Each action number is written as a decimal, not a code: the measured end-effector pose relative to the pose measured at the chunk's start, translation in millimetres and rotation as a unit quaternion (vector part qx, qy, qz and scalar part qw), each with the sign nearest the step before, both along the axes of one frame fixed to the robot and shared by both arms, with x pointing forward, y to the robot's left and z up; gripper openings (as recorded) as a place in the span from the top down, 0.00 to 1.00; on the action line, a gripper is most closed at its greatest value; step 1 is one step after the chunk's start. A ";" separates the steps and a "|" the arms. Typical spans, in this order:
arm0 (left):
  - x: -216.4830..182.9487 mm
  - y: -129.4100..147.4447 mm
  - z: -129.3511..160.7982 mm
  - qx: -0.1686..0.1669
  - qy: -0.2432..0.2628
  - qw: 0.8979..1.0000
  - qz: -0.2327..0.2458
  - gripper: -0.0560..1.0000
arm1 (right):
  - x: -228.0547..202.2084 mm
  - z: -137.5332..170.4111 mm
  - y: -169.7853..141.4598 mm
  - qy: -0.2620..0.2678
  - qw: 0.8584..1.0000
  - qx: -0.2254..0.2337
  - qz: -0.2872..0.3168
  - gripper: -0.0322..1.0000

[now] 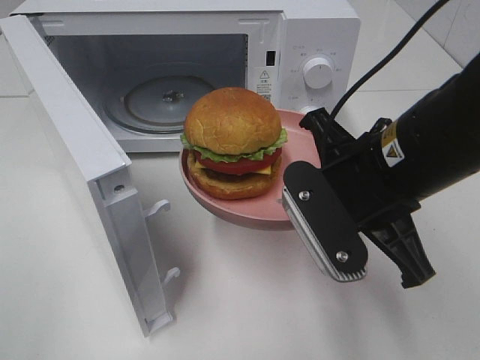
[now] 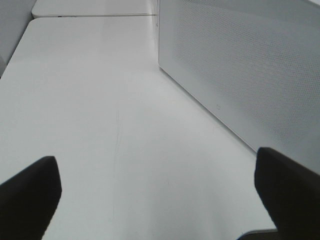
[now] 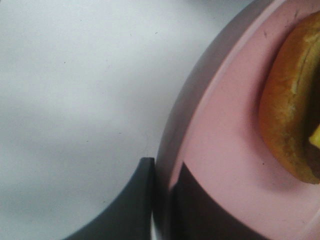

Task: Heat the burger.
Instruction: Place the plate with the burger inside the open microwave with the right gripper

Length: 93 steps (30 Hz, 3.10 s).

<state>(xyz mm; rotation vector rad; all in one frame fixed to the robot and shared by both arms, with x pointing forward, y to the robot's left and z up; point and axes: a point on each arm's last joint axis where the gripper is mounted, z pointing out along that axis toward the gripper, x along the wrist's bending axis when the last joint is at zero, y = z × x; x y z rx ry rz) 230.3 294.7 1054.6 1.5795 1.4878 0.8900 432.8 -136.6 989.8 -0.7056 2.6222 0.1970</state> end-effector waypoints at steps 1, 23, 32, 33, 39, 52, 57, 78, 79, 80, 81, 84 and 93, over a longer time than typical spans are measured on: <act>0.0 0.0 0.0 0.000 0.000 1.000 0.000 0.02 | 3.9 0.2 3.5 0.000 1.000 0.000 0.000 0.90; 0.0 0.0 0.0 0.000 0.000 1.000 0.000 0.02 | 47.1 -4.7 44.6 0.018 1.000 0.005 0.015 0.90; 0.0 0.0 0.0 0.000 0.000 1.000 0.000 0.02 | 66.9 -4.6 53.8 0.014 1.000 0.009 0.016 0.90; 0.0 0.0 0.0 0.000 0.000 1.000 0.000 0.02 | 71.9 -3.9 58.0 0.013 1.000 0.010 0.016 0.90; 0.0 0.0 0.0 0.000 0.000 1.000 0.000 0.02 | 83.8 -5.0 68.4 0.016 1.000 0.013 0.015 0.90; 0.0 0.0 0.0 0.000 0.000 1.000 0.000 0.02 | 110.4 -16.3 90.4 0.014 1.000 0.012 0.017 0.90; 0.0 0.0 0.0 0.000 0.000 1.000 0.000 0.02 | 123.2 -20.3 100.8 0.009 1.000 0.015 0.018 0.90; 0.0 0.0 0.0 0.000 0.000 1.000 0.000 0.02 | 170.6 -31.8 135.9 0.012 1.000 0.012 -0.021 0.90; 0.0 0.0 0.0 0.000 0.000 1.000 0.000 0.02 | 171.9 -32.4 136.9 0.014 1.000 0.013 -0.025 0.90; 0.0 0.0 0.0 0.000 0.000 1.000 0.000 0.02 | 171.9 -32.4 136.9 0.014 1.000 0.013 -0.025 0.90; 0.0 0.0 0.0 0.000 0.000 1.000 0.000 0.02 | 174.8 -33.1 138.9 0.012 0.999 0.013 -0.028 0.90; 0.0 0.0 0.0 0.000 0.000 1.000 0.000 0.02 | 179.5 -32.3 140.8 0.003 0.999 0.011 -0.030 0.90; 0.0 0.0 0.0 0.000 0.000 1.000 0.000 0.02 | 190.4 -31.9 146.0 -0.010 0.999 0.011 -0.043 0.90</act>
